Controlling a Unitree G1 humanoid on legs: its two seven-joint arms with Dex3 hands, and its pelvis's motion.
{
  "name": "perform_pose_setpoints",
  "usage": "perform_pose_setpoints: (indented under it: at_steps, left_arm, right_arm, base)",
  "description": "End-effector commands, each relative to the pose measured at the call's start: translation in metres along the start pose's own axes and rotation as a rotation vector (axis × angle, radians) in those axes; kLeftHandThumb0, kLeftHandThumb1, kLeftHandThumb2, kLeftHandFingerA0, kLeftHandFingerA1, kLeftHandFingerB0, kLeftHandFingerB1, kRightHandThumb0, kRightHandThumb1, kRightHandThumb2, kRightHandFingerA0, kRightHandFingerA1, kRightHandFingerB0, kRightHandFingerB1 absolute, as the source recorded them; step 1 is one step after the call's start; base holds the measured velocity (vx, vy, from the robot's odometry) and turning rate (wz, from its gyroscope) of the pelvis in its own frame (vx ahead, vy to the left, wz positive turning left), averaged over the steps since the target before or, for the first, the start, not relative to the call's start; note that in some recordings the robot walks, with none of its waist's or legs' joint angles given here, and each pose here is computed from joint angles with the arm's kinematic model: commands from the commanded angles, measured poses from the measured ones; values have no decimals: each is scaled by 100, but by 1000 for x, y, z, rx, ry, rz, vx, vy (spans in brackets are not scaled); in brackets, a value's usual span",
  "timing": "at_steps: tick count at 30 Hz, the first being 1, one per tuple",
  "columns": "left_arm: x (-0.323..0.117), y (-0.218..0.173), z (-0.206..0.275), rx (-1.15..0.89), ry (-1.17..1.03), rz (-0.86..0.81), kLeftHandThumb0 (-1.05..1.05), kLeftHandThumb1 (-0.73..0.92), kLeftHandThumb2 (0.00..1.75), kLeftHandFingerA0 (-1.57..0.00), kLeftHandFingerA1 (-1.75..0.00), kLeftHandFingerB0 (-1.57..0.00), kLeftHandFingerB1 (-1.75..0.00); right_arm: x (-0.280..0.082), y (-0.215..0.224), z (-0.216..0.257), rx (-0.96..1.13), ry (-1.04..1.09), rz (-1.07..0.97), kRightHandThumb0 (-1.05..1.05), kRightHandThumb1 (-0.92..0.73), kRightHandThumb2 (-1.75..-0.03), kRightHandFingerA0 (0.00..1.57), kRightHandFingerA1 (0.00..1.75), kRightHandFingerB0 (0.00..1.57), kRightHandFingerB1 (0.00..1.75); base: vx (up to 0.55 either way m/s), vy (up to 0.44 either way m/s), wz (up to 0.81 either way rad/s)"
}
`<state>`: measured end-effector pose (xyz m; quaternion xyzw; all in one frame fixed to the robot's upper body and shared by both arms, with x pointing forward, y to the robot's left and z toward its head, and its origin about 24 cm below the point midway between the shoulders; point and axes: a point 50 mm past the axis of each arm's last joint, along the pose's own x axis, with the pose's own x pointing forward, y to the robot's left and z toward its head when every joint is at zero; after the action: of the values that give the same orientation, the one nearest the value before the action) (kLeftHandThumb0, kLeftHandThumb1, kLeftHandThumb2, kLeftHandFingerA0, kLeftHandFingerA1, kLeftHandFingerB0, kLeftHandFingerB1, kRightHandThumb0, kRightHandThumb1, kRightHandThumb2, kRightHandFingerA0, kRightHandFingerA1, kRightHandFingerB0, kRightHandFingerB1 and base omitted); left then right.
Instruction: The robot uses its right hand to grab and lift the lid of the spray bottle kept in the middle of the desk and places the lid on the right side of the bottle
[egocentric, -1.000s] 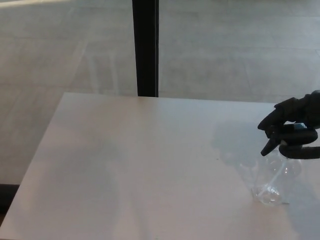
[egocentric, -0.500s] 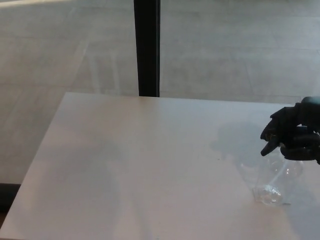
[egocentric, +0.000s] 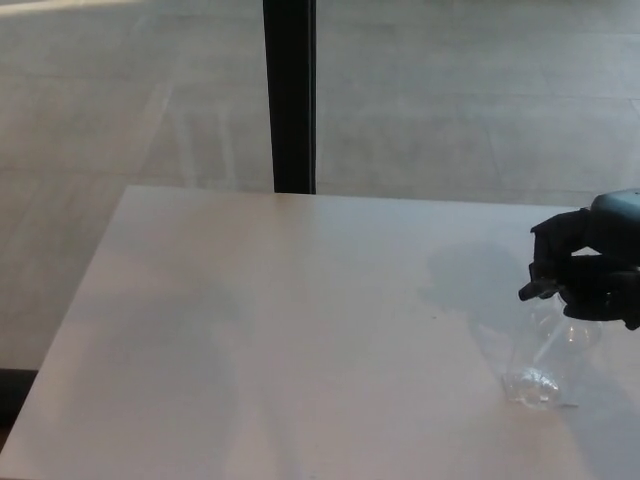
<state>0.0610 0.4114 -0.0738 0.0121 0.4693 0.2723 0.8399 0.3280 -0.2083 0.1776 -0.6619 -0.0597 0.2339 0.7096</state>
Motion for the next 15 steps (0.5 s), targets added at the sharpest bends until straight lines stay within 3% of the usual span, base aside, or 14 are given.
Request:
perform_pose_setpoints:
  at_steps: [1,2,3,5,7,8,9,10,11,12,15]
  left_arm:
    - [-4,10,0,14,-19,18,-82,87,66,-56,-49,-39,-40]
    - [-4,10,0,13,-15,22,-83,87,66,-57,-50,-40,-40]
    - [-4,10,1,23,-16,21,-83,87,66,-55,-48,-39,-39]
    - [-4,10,1,27,-17,19,-82,88,67,-56,-49,-38,-40]
    - [-4,11,1,39,-20,19,-82,88,67,-56,-49,-38,-40]
    - [-4,12,1,33,-23,23,-82,88,67,-55,-48,-39,-40]
    - [-4,12,1,7,-20,21,-84,70,108,-48,-60,-33,-53]
    - [-4,12,2,9,-22,20,-85,71,108,-48,-59,-33,-53]
    - [-4,12,2,10,-22,20,-85,71,108,-48,-59,-33,-53]
    - [-4,12,3,22,-27,24,-84,87,66,-55,-51,-38,-40]
    - [-4,13,4,27,-29,25,-83,88,66,-55,-51,-38,-40]
  right_arm:
    - [-8,-4,3,-185,-112,-421,-29,-68,-76,92,175,71,153]
    - [-8,-6,2,-169,-120,-435,-30,-69,-77,92,175,72,152]
    - [-9,-9,2,-116,-132,-461,-30,-67,-75,90,175,62,164]
    - [-9,-14,0,-70,-133,-474,-31,-66,-82,91,175,77,120]
    - [-9,-16,0,-52,-128,-476,-31,-66,-82,91,175,77,120]
    - [-11,-31,-2,42,-113,-500,-20,-62,-91,92,172,82,114]
    - [-12,-35,-3,58,-102,-499,-21,-61,-91,87,175,76,127]
    - [-13,-41,-4,92,-88,-503,-21,-53,-98,110,163,82,126]
    - [-13,-42,-4,95,-88,-505,-21,-53,-98,110,163,82,126]
    - [-16,-52,-6,101,-69,-509,-20,-60,-97,85,175,74,127]
    - [-23,-71,-13,101,-47,-535,-20,-64,-92,85,169,80,114]
  base:
    - [0,0,0]
    - [0,0,0]
    - [0,0,0]
    - [0,0,0]
    - [0,0,0]
    - [0,0,0]
    - [0,0,0]
    - [0,0,0]
    - [0,0,0]
    - [0,0,0]
    - [0,0,0]
